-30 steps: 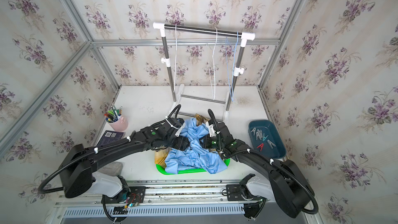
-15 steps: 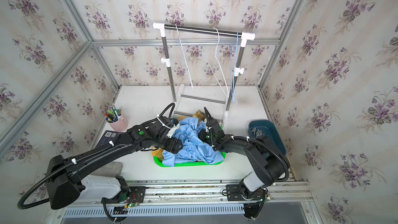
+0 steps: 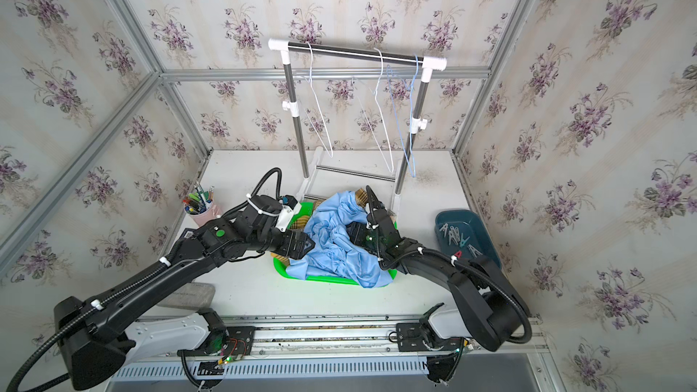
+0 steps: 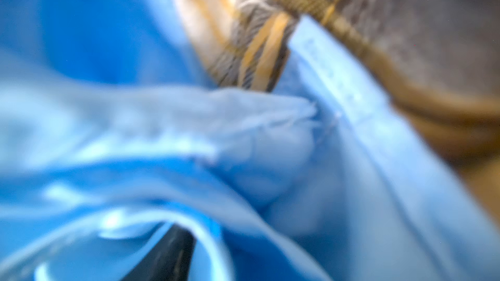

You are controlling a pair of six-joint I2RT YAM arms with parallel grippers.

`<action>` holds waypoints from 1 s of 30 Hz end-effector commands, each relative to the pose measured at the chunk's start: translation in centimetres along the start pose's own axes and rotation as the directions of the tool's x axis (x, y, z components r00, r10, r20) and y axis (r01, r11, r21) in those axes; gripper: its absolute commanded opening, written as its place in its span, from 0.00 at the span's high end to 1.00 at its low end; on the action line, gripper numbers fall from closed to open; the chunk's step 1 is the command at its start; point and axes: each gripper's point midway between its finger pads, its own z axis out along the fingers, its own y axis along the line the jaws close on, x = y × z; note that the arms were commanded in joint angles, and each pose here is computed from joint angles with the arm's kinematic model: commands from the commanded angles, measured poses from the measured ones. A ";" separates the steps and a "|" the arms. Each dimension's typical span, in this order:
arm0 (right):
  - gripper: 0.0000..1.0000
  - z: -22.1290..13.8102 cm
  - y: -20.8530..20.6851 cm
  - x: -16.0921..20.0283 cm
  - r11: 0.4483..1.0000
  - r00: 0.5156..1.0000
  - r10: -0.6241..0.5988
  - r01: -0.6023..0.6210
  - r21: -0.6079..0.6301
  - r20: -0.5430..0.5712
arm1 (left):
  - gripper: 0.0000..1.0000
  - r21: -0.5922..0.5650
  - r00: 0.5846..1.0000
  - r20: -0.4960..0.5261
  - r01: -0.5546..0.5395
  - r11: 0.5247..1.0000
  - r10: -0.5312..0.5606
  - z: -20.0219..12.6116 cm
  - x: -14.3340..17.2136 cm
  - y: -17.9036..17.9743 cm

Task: Remove the clothespins securing long-sleeve shirts to the hanger
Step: Adjust the long-sleeve shirt at the bin, then reset both arms

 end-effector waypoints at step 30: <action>0.00 -20.9 -11.6 -16.4 0.882 0.573 -0.377 -0.019 0.472 0.728 | 0.01 -0.725 0.886 0.442 0.263 0.637 0.138 -11.6 -4.6 20.7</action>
